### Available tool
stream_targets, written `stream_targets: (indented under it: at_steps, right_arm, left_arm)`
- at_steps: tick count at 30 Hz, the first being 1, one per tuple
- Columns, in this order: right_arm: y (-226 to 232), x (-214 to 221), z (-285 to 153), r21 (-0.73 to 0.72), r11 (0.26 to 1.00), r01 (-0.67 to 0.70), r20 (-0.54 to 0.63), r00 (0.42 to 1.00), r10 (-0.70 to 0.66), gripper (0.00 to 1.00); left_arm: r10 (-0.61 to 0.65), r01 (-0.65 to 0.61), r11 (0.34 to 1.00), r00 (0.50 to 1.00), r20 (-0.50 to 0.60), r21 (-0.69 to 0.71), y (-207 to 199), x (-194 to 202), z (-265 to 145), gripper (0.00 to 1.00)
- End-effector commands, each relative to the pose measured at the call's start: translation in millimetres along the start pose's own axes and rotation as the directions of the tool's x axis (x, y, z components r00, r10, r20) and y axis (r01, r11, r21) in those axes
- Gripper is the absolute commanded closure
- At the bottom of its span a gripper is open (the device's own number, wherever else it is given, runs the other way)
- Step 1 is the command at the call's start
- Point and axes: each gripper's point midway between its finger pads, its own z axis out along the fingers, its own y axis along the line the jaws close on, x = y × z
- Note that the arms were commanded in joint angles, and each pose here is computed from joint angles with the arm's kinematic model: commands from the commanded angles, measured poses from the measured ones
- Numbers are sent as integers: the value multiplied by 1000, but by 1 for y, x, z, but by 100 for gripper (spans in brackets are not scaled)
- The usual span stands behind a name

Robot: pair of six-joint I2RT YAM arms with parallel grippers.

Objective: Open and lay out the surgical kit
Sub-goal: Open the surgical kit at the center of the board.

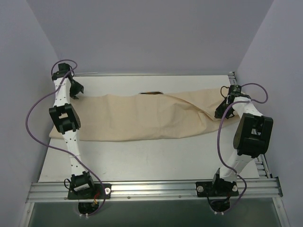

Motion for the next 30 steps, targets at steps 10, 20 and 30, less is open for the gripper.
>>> stream_targets:
  at_steps: [10, 20, 30]
  right_arm:
    - [-2, 17, -2, -11, 1000, -10, -20, 1000, 10, 100]
    - [1, 16, 4, -46, 999, -10, -36, 999, 8, 100]
    - [6, 3, 2, -63, 998, 14, -27, 1000, -15, 100]
  left_arm:
    - [70, -70, 998, 991, 118, -4, -5, -24, 16, 41]
    - [281, -272, 958, 955, 98, -94, -7, 6, 29, 44]
    - [264, -252, 959, 960, 93, -127, 0, 9, 24, 70]
